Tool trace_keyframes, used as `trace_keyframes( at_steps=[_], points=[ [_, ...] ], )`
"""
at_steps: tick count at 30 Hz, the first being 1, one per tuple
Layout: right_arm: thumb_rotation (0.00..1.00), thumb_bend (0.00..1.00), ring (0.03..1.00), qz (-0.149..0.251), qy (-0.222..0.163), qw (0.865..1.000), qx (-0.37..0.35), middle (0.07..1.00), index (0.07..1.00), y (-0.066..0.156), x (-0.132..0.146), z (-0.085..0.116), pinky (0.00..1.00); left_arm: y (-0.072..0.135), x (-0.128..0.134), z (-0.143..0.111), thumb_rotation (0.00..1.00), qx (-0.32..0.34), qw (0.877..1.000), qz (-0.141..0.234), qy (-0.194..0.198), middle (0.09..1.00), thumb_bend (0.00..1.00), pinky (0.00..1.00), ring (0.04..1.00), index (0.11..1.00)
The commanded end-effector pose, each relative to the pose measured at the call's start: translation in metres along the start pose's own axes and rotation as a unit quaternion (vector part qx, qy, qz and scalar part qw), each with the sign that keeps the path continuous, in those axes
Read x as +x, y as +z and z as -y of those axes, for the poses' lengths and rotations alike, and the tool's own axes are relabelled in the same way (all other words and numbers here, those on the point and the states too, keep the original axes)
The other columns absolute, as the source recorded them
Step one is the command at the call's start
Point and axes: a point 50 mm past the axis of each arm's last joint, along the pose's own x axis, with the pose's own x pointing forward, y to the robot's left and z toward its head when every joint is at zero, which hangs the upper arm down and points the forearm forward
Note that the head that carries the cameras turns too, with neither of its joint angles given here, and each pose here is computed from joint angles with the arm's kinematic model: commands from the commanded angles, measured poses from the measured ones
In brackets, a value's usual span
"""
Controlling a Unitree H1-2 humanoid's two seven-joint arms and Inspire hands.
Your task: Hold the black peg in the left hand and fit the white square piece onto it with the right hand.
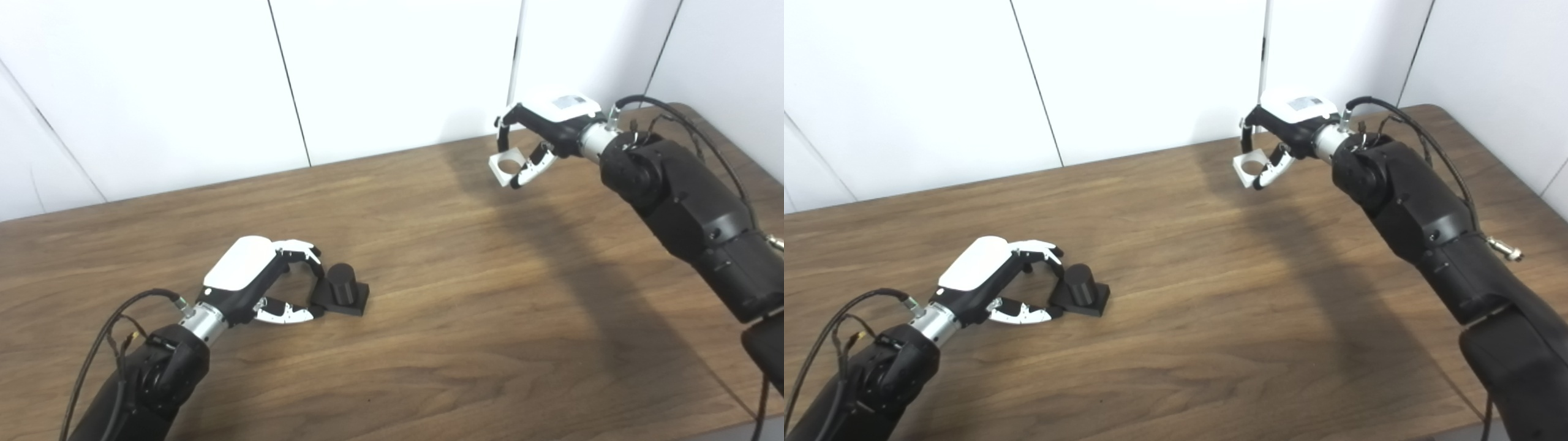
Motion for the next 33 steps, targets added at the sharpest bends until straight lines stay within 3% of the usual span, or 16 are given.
trace_keyframes(
  at_steps=[1, 17, 33],
  points=[
    [0.15, 0.52, 0.803, 0.022, -0.042, 0.999, -0.01, 0.797, 0.493, 0.004, -0.002, 0.038, 0.7, -0.013, -0.014, 0.026, 0.2, 0.009, 0.996, -0.042, -0.072, 0.784, 0.79, 0.59, 0.735, 0.559],
    [0.15, 0.52, 0.803, 0.154, -0.041, 0.987, 0.033, 0.808, 0.494, 0.085, -0.017, 0.06, 0.66, -0.003, -0.005, 0.028, 0.22, 0.007, 0.996, -0.043, -0.079, 0.79, 0.79, 0.6, 0.745, 0.566],
    [0.16, 0.52, 0.796, 0.251, -0.007, 0.964, 0.087, 0.816, 0.493, 0.13, -0.007, 0.044, 0.66, 0.013, 0.01, 0.033, 0.2, 0.01, 0.996, -0.039, -0.079, 0.79, 0.79, 0.59, 0.74, 0.56]
  ],
)
